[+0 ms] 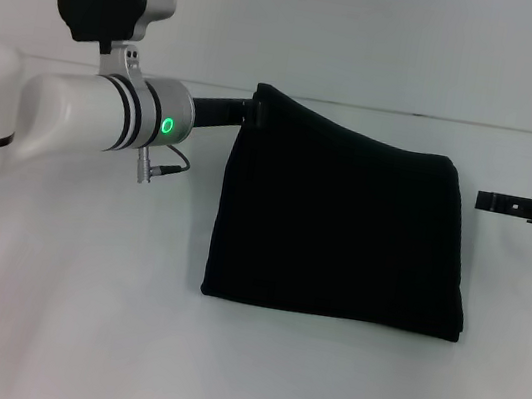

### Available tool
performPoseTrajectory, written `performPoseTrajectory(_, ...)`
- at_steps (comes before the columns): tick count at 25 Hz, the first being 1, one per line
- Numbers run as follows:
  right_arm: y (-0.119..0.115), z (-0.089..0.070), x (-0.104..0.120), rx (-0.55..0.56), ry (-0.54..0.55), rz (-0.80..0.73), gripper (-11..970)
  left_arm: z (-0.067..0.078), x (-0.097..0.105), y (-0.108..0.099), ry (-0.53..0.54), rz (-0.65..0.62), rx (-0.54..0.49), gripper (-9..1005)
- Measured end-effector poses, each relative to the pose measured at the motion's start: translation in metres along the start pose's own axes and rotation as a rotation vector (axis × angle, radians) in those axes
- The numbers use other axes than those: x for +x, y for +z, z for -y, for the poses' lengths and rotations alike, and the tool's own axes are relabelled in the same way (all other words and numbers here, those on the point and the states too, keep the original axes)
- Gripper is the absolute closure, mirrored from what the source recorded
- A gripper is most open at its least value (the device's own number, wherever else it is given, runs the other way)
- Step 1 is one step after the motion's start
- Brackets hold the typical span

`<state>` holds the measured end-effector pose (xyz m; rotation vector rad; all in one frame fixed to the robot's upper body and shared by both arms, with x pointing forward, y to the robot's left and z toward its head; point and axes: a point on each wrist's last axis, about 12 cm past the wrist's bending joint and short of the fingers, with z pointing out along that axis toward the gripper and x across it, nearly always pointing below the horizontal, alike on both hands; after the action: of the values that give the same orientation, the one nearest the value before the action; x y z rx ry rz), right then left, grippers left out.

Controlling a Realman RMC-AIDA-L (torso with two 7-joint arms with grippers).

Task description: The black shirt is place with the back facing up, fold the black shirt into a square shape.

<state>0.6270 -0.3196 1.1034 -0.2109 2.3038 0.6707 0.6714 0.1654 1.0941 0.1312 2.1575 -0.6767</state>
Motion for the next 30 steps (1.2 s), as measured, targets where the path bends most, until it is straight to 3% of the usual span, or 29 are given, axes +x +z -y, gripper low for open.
performPoseTrajectory(6,0.002,-0.002,-0.001,-0.005,-0.006,-0.002,54,-0.001,-0.002,0.000,0.005,0.008,-0.006,884)
performPoseTrajectory(12,0.002,-0.003,-0.003,-0.007,-0.012,0.001,50,-0.007,-0.005,-0.003,0.001,0.044,-0.044,880)
performPoseTrajectory(17,-0.001,0.000,-0.009,0.004,-0.029,0.023,50,-0.021,-0.015,-0.013,0.009,0.092,-0.074,877)
performPoseTrajectory(19,-0.004,0.000,-0.014,0.006,-0.038,0.046,50,-0.026,-0.021,-0.020,0.014,0.110,-0.063,787)
performPoseTrajectory(24,-0.018,-0.005,-0.027,-0.033,-0.129,0.112,49,-0.025,-0.032,-0.052,0.083,0.131,0.126,570)
performPoseTrajectory(30,-0.027,-0.022,-0.030,-0.148,-0.380,0.122,49,-0.010,-0.029,-0.095,0.300,0.091,0.395,356)
